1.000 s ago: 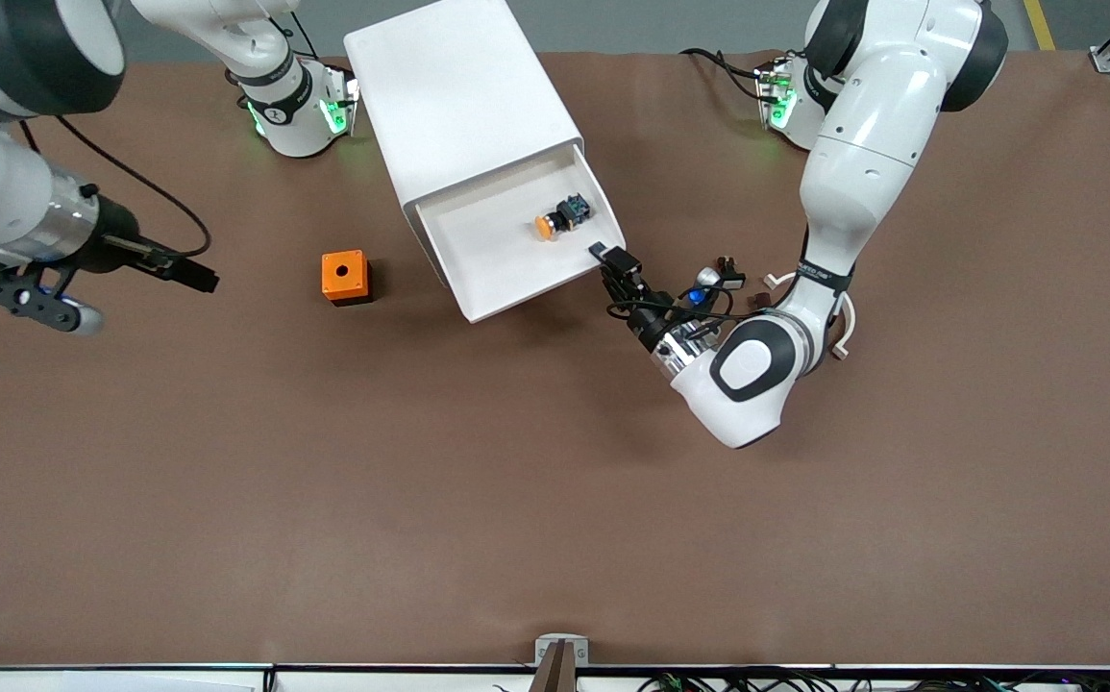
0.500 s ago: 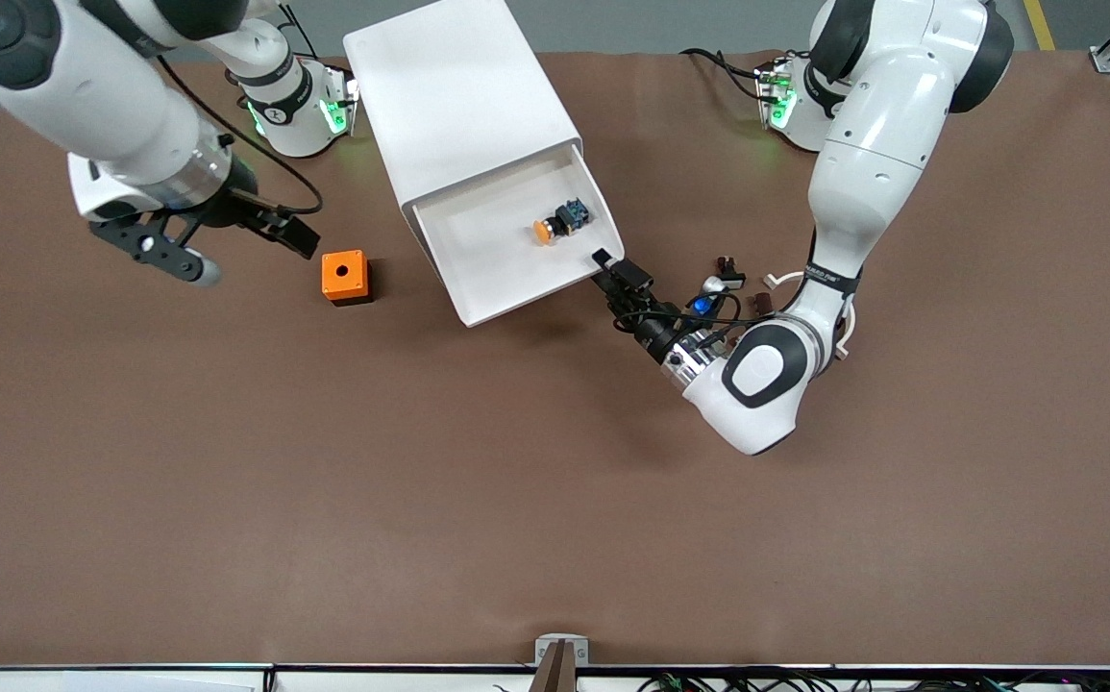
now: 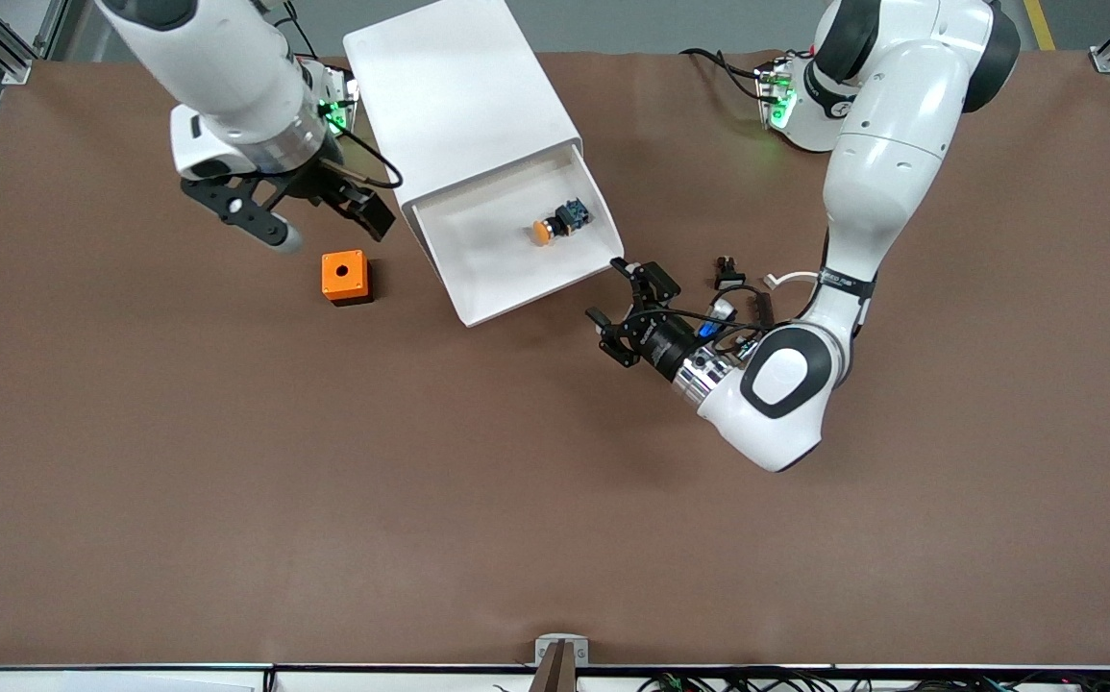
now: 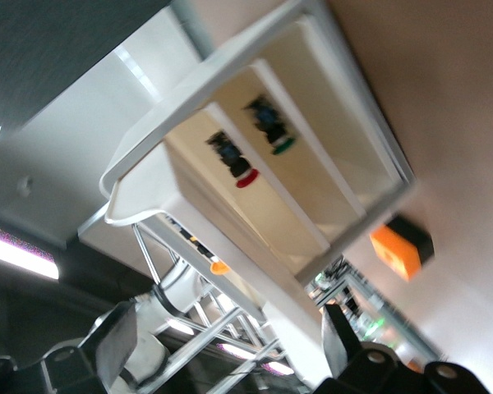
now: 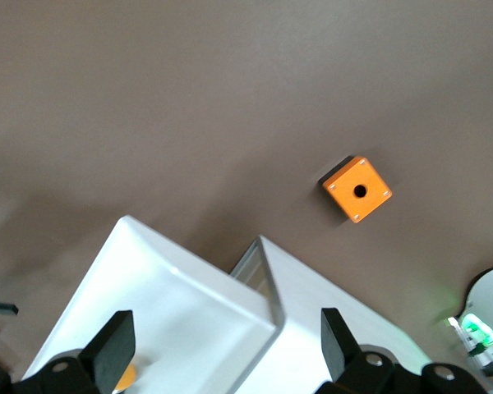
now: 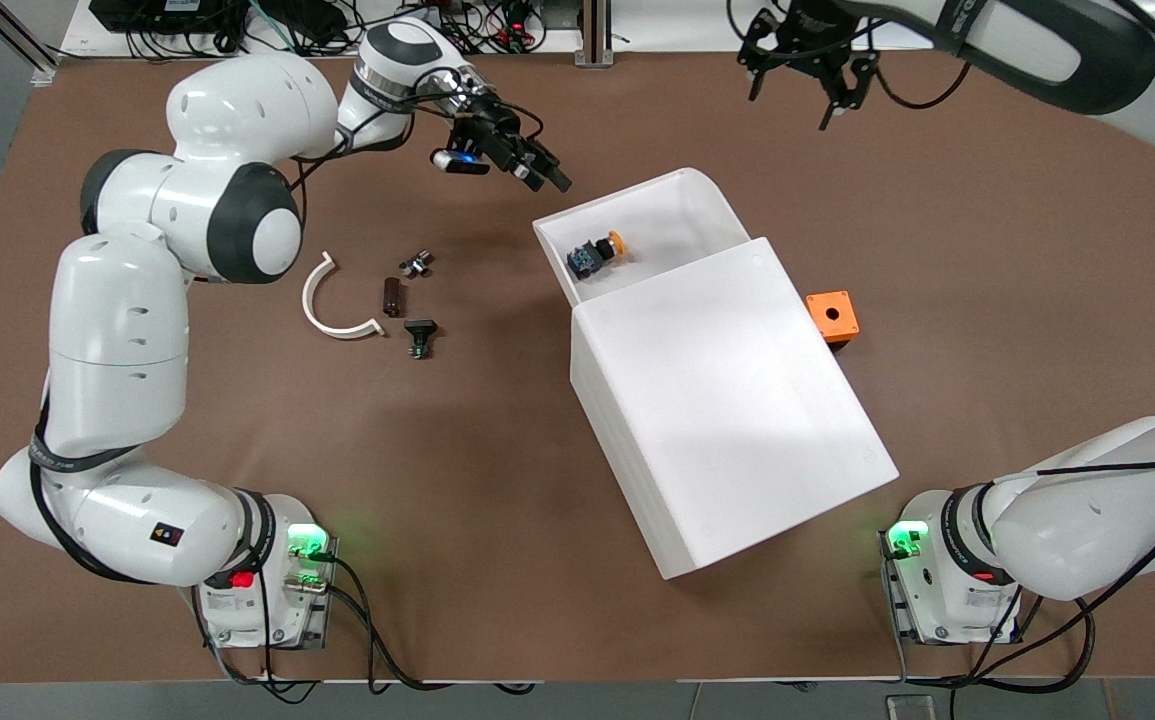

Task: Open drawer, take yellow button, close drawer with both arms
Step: 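Move the right gripper over the orange button inside the open drawer, then lower the right gripper onto the orange button and close on it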

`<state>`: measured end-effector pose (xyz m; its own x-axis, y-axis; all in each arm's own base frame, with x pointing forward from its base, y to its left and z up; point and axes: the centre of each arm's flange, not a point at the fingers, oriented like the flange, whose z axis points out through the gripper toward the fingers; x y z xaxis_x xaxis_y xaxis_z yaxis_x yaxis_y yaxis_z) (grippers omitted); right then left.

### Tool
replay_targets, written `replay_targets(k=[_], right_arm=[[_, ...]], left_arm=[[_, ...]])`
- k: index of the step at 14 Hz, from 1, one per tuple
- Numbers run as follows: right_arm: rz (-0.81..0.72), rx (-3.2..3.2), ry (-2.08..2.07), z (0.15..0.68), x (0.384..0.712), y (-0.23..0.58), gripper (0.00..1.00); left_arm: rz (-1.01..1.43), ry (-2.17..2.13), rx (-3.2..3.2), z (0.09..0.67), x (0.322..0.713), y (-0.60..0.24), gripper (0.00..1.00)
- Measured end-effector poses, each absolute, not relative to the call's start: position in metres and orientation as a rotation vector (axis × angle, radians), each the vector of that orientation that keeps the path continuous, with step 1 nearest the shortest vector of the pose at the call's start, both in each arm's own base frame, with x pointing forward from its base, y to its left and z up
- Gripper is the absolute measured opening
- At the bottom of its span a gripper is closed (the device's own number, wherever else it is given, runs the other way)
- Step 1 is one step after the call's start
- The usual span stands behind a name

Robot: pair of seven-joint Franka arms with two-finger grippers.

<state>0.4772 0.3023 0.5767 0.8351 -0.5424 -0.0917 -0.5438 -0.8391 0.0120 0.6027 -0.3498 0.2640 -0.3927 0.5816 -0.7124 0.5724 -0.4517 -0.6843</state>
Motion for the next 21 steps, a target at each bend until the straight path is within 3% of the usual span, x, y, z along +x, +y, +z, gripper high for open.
replay_targets(k=[3, 5, 9, 15, 21], right_arm=[[0.109, -2.958, 0.946, 0.566, 0.460, 0.340, 1.00], [0.108, -2.952, 0.963, 0.562, 0.447, 0.357, 1.00], [0.118, -2.942, 0.990, 0.560, 0.430, 0.380, 1.00], [0.105, -2.906, 1.044, 0.539, 0.411, 0.423, 1.00], [0.104, -2.885, 1.106, 0.500, 0.399, 0.465, 1.00]], left_arm=[[2.064, -1.569, -2.161, 0.273, 0.628, -0.325, 0.99], [1.947, -1.502, -2.469, 0.280, 0.642, -0.314, 0.99], [1.409, -1.305, -2.980, 0.320, 0.659, -0.311, 0.99], [0.587, -1.118, -3.200, 0.387, 0.665, -0.334, 0.99], [0.291, -0.906, -3.142, 0.384, 0.651, -0.359, 0.99]])
